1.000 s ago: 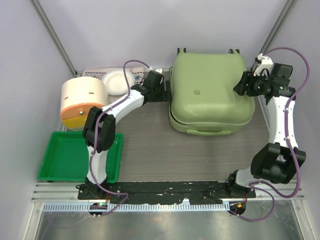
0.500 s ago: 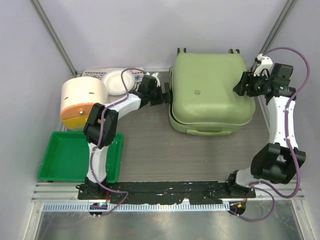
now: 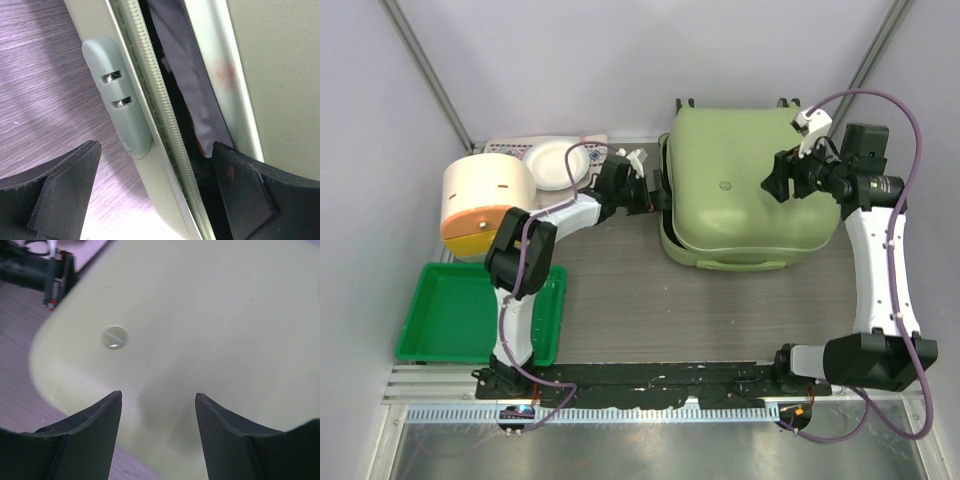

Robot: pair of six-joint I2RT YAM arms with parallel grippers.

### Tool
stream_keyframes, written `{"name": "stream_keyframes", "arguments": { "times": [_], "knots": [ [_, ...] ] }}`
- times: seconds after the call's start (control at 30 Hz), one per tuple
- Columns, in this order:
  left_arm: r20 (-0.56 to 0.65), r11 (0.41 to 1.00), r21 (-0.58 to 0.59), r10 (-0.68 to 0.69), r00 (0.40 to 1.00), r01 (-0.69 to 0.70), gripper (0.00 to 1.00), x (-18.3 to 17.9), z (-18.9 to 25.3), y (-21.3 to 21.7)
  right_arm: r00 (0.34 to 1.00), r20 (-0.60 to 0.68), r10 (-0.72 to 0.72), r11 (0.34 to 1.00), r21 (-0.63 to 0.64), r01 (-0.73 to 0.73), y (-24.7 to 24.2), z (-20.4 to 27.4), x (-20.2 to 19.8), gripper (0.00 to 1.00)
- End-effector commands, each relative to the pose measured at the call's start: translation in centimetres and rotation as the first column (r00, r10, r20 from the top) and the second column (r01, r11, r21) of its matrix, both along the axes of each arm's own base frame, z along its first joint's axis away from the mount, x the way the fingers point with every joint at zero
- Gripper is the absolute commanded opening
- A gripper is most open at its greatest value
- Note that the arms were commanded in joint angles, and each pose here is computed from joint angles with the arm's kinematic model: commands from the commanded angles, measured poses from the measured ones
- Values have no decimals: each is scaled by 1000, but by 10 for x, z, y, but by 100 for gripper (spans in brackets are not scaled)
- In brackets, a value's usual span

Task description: Open, take out, and arrange the luggage

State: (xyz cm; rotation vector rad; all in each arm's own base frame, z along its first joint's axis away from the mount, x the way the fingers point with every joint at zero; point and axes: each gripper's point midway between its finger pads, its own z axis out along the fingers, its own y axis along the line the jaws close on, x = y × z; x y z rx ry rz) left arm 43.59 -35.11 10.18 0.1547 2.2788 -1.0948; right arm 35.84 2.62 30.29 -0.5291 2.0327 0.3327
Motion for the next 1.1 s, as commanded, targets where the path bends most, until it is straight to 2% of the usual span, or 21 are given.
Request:
{"name": "stream_keyframes", "arguments": {
  "times": [0.0,0.13,0.4,0.57,0.77,0.93,1.07],
  "knots": [
    [292,989,-100,-77,953,111,100,-13,131,-34,984,112,141,989,-67,-135,31,39,-34,66],
    [329,997,-10,-73,941,81,99,-13,144,-28,978,97,186,981,-82,-178,46,31,-46,67],
    [369,993,-5,-108,923,119,100,-27,169,-43,967,137,215,976,-69,-207,55,38,-52,66],
    [371,984,-89,-109,922,152,99,-29,189,-61,952,193,238,971,-58,-231,62,52,-62,67],
    [429,963,-171,-116,896,206,98,-32,226,-85,879,353,321,946,-69,-318,80,95,-85,66],
    [442,949,-235,-89,893,211,93,-25,247,-101,814,399,421,899,-66,-433,104,107,-112,57],
    [460,939,-262,-80,884,221,92,-15,253,-117,775,385,501,857,-93,-507,119,95,-132,47]
  ]
}}
